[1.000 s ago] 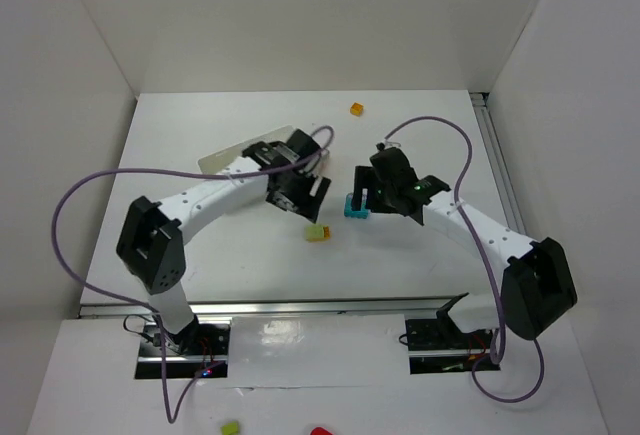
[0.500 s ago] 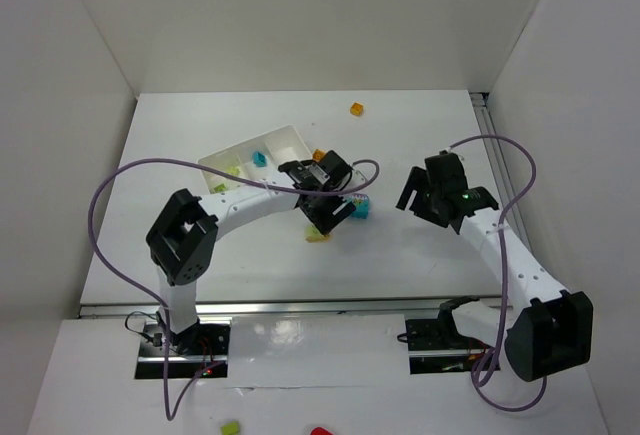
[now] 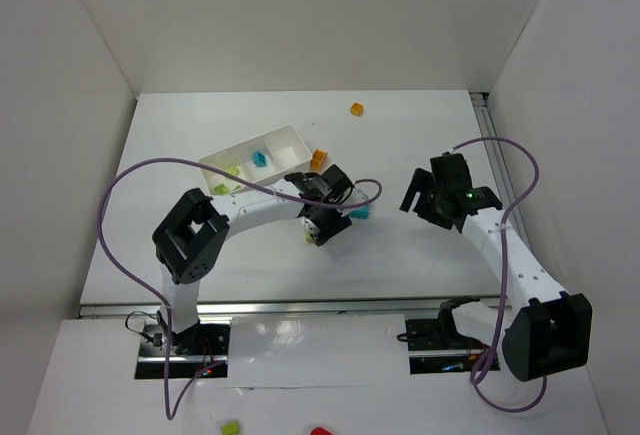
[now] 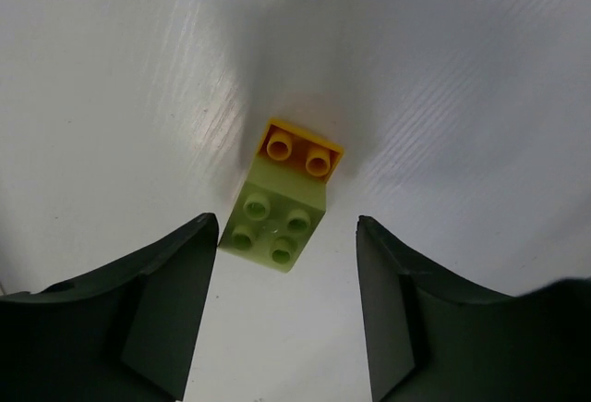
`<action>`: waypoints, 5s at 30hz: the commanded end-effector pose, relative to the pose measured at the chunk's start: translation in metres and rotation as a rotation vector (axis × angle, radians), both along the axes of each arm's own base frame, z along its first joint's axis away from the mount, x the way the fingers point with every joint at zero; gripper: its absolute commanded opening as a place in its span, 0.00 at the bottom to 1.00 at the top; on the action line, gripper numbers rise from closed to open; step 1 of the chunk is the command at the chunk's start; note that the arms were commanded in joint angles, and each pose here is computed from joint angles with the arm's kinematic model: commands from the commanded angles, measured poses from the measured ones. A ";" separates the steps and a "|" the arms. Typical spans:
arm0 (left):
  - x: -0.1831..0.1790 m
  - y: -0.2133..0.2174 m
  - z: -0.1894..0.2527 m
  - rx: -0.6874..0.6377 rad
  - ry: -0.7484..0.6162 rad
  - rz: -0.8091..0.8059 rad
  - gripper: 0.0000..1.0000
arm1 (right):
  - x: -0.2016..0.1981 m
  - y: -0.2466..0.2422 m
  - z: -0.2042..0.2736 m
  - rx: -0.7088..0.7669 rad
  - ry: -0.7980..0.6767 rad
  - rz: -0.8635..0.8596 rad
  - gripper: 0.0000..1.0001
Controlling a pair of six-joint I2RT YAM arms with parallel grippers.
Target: Sort the legos into containers by color
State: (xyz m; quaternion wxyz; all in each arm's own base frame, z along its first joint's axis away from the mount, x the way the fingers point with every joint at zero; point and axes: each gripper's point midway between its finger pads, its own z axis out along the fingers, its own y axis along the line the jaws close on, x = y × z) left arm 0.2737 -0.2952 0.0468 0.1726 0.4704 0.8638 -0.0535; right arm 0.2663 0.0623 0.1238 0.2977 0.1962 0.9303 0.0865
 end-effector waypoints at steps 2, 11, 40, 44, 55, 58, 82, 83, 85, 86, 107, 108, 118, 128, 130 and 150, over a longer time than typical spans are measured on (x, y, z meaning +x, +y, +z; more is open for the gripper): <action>0.000 -0.001 -0.001 -0.004 -0.005 -0.025 0.69 | -0.005 -0.002 -0.003 -0.005 0.016 0.010 0.83; 0.004 -0.009 0.011 -0.027 -0.015 -0.028 0.45 | -0.005 -0.002 -0.005 -0.012 0.024 0.018 0.83; 0.027 -0.012 0.266 -1.191 0.546 -0.125 0.00 | 0.026 0.182 0.172 0.658 -0.490 1.078 0.92; 0.028 -0.009 0.276 -1.216 0.543 -0.143 0.00 | 0.033 0.193 0.172 0.675 -0.483 1.081 0.90; 0.024 -0.004 0.271 -1.224 0.545 -0.156 0.00 | 0.020 0.200 0.187 0.833 -0.538 1.095 0.51; 0.028 -0.002 0.275 -1.234 0.533 -0.153 0.00 | 0.017 0.200 0.190 0.852 -0.547 1.116 0.32; 0.109 0.243 0.148 -0.433 -0.048 1.356 0.00 | 0.169 0.213 0.110 0.147 -0.427 0.609 0.22; 0.108 0.248 0.142 -0.411 -0.056 1.388 0.00 | 0.171 0.225 0.105 0.114 -0.422 0.626 0.22; 0.105 0.254 0.134 -0.365 -0.079 1.437 0.00 | 0.192 0.236 0.093 0.076 -0.416 0.624 0.23; 0.101 0.256 0.127 -0.344 -0.073 1.445 0.00 | 0.196 0.245 0.092 0.074 -0.427 0.642 0.23; 0.141 0.235 0.146 -0.279 -0.213 1.358 1.00 | 0.241 0.289 0.109 -0.003 -0.538 0.626 0.84; 0.143 0.227 0.158 -0.307 -0.232 1.339 1.00 | 0.234 0.280 0.098 -0.014 -0.518 0.603 0.83; 0.112 0.094 0.159 -0.319 -0.167 0.885 0.88 | 0.153 0.149 0.044 -0.009 -0.281 0.383 0.81; 0.097 0.038 0.139 -0.315 -0.100 0.778 0.88 | 0.083 0.128 -0.037 0.036 -0.010 0.389 0.96; 0.097 0.038 0.139 -0.311 -0.103 0.768 0.88 | 0.085 0.129 -0.047 0.030 0.014 0.388 0.97; 0.085 0.036 0.130 -0.308 -0.064 0.758 0.87 | 0.114 0.141 -0.090 -0.154 0.054 0.314 0.93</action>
